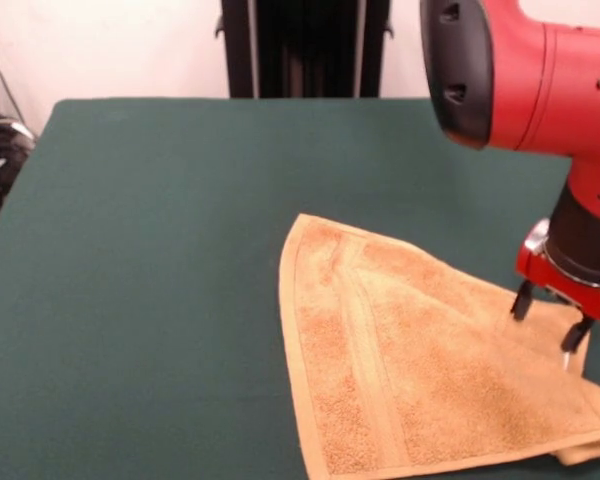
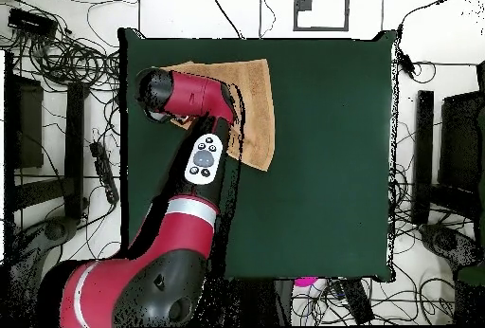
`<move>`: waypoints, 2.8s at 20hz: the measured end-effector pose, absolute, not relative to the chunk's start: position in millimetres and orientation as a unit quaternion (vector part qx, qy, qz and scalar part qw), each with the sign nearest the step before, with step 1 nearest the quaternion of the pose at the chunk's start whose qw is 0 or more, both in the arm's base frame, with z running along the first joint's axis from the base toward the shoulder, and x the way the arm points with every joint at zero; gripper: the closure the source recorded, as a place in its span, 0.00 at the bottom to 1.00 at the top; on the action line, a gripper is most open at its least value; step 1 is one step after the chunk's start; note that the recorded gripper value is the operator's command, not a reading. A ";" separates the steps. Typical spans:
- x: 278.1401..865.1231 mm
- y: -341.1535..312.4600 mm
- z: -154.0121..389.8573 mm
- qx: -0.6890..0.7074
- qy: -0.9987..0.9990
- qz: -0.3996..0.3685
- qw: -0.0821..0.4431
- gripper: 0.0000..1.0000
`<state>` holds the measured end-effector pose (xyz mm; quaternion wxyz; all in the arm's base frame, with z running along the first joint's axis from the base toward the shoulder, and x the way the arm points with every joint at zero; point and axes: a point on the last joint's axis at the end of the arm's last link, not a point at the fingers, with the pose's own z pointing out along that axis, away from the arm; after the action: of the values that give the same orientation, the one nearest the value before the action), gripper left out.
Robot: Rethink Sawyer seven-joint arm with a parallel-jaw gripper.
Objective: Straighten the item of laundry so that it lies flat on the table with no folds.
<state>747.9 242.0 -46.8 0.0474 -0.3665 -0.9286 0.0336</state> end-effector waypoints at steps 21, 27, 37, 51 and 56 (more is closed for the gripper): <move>751.4 223.7 -49.2 -0.378 -0.922 0.033 0.083 1.00; 745.0 221.2 -43.3 -0.380 -0.920 0.039 0.086 1.00; 693.2 200.5 -0.8 -0.410 -0.902 0.072 0.116 1.00; 688.5 172.3 -40.0 -0.427 -0.902 0.064 -0.003 1.00; 684.9 172.1 -37.1 -0.434 -0.899 0.058 -0.009 1.00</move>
<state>684.9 172.1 -37.1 -0.0095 -0.4336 -0.8991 0.0584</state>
